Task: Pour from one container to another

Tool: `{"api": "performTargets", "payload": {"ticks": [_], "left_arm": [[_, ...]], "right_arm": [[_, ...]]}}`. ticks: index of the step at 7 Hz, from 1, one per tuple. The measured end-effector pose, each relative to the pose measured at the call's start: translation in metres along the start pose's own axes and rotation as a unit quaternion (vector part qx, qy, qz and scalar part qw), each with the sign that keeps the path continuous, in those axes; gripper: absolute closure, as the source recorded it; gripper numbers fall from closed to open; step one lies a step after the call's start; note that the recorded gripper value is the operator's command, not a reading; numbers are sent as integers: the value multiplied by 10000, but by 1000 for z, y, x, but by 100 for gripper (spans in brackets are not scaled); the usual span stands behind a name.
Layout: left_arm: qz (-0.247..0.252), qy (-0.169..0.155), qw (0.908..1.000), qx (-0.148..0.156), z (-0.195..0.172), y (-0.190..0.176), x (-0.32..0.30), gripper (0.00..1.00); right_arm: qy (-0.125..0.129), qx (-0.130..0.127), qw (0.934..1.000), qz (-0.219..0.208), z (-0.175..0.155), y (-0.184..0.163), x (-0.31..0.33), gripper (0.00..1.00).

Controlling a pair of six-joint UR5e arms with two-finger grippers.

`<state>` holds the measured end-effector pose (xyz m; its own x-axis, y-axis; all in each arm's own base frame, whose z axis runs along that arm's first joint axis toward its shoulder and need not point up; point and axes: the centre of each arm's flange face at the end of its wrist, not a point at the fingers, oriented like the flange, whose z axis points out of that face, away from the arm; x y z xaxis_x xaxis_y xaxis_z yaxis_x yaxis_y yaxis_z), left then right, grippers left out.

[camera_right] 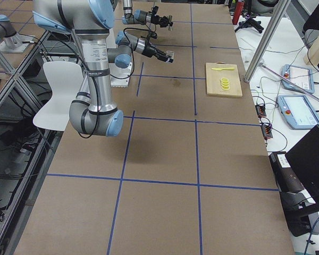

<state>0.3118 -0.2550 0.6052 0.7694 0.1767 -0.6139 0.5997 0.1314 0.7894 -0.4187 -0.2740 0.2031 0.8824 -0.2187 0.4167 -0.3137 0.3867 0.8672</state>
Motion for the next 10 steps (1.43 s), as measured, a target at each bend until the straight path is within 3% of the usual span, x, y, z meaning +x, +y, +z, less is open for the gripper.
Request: {"api": "performTargets", "payload": {"ticks": [5,8,10], "left_arm": [[291,14,9995,-133,6,12,15,100],[-449,151,9986,-236,7,14,23,100],[-612,266,9971,-356,7,18,25,100]], "right_arm": [[11,-9,10000,0,1,2,0,100],[14,-15,10000,7,1,3,0,100],[21,-21,10000,25,2,5,0,100]]}}
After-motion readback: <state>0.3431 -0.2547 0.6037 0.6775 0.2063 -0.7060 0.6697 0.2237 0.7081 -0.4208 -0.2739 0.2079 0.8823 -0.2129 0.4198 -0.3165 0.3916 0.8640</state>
